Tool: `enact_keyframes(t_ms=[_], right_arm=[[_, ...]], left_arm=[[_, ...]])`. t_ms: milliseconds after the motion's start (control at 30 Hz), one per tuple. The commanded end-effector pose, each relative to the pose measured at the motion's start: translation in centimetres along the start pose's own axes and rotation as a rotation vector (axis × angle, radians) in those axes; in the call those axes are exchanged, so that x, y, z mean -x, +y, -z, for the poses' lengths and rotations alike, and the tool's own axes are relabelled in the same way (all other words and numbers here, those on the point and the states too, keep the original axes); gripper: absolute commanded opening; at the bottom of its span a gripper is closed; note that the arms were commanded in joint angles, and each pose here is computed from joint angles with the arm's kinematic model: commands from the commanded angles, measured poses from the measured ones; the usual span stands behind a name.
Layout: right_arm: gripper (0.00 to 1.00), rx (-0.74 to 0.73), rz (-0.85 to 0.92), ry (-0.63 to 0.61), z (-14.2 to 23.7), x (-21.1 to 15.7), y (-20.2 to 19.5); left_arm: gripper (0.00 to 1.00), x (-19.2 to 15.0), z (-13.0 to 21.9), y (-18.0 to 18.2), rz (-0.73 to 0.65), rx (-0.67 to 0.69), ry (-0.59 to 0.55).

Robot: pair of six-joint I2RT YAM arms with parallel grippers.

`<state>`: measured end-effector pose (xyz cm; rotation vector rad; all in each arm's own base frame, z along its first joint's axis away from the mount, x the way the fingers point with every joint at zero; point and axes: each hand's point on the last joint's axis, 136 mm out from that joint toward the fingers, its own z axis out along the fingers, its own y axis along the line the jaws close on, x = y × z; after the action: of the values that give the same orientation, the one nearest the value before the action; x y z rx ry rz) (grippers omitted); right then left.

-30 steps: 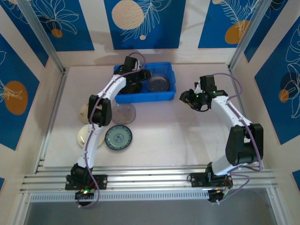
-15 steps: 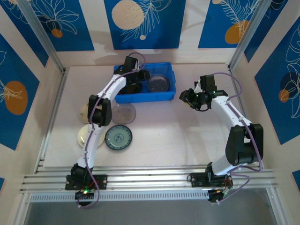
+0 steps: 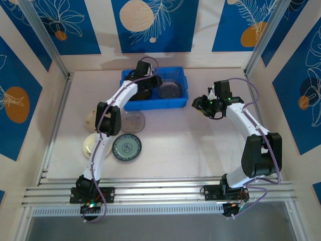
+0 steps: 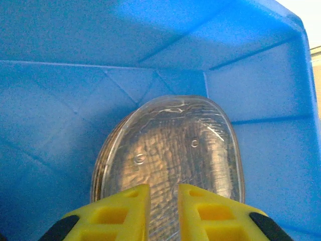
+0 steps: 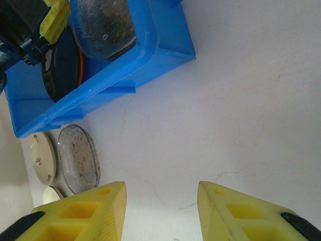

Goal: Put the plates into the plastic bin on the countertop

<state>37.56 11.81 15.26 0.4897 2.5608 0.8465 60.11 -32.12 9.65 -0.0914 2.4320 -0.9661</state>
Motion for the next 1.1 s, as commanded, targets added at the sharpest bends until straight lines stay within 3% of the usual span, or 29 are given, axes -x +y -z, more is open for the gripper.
enact_keyframes(t_ms=[0, 867, 1067], right_arm=[[0.43, 0.017, 0.015, 0.002, 0.6, -0.4, 0.5], [0.4, 0.009, 0.017, 0.021, -0.1, -0.6, 0.5], [0.4, 0.022, 0.022, 0.012, 0.2, -0.5, 0.9]], left_arm=[[0.22, 0.0, 0.1, -0.9, 0.001, -0.033, 0.001], [0.2, -1.8, -2.3, 0.1, 0.058, -0.07, 0.033], [0.21, -0.1, -0.8, -2.0, 0.022, -0.106, -0.012]])
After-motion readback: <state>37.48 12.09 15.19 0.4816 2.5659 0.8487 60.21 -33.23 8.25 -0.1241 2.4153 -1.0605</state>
